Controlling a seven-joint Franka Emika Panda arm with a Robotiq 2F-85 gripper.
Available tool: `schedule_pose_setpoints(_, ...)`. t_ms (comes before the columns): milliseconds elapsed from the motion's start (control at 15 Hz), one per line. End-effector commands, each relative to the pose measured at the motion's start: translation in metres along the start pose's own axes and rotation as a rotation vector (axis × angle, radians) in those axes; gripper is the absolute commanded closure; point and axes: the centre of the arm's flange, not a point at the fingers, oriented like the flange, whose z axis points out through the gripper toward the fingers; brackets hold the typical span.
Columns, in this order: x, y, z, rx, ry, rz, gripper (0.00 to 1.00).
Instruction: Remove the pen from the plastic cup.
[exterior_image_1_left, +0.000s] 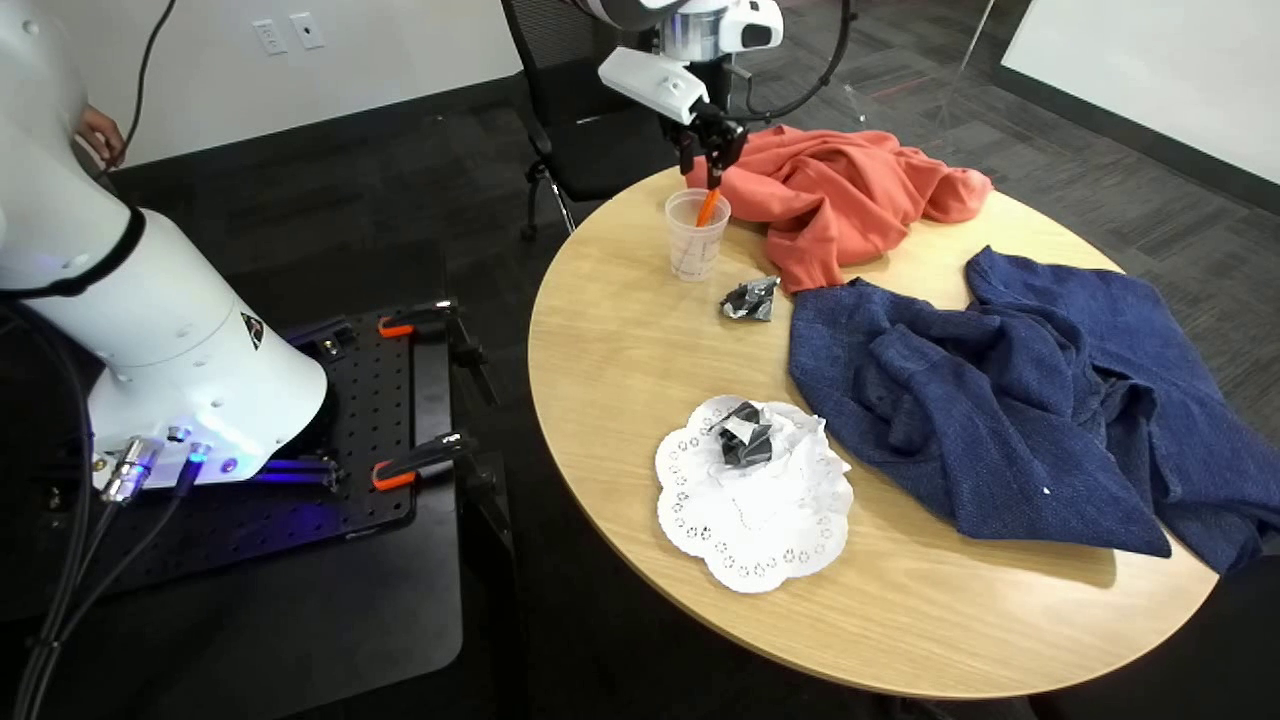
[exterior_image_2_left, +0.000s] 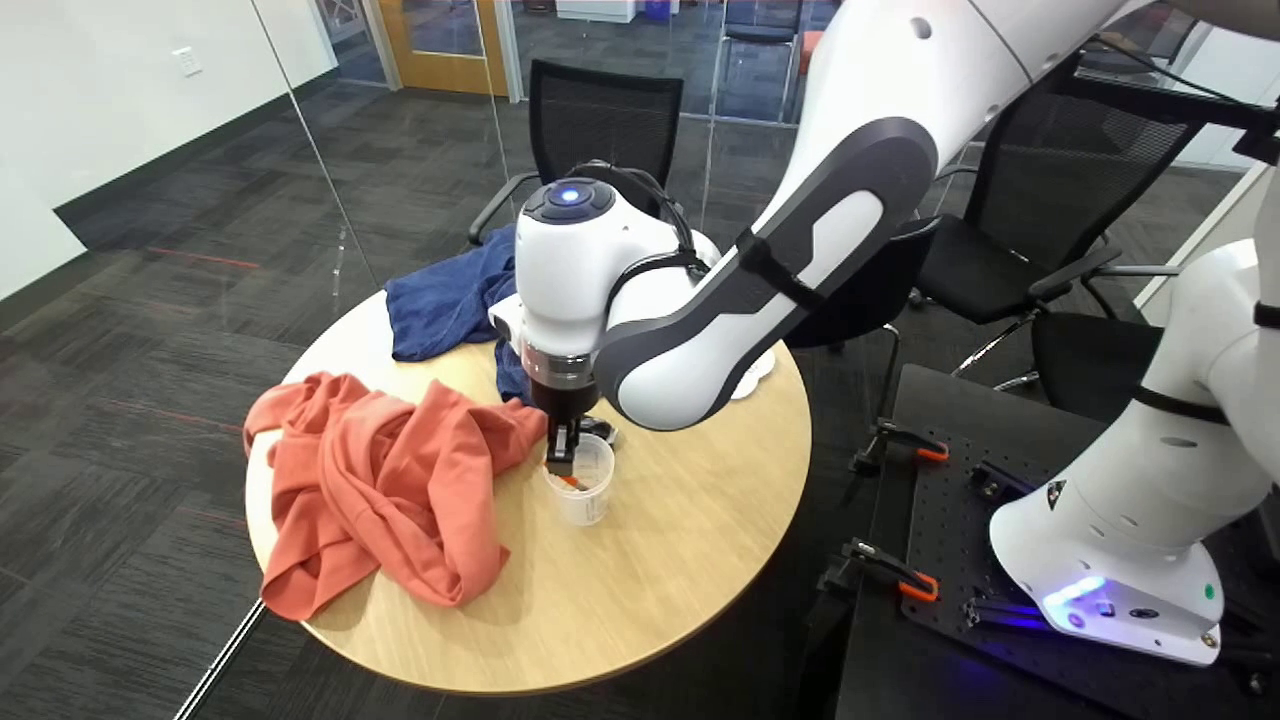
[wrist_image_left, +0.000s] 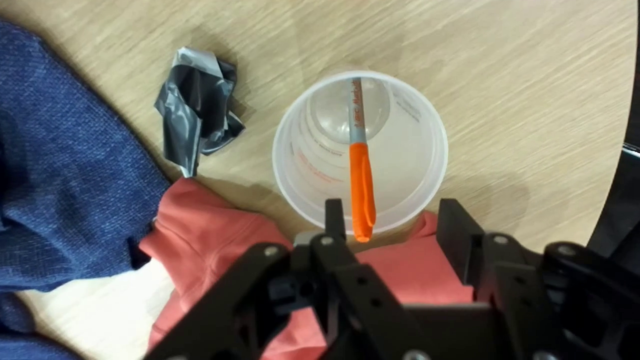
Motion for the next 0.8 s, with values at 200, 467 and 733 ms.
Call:
schedule_pose_setpoints(200, -0.001, 0.013, 0.018, -0.008, 0.031, 0.018, 0.53)
schedule_pose_setpoints(467, -0.005, 0.017, 0.027, -0.003, 0.023, 0.03, 0.56)
schedule_pose_setpoints(733, -0.008, 0.019, 0.034, 0.003, 0.011, 0.034, 0.59)
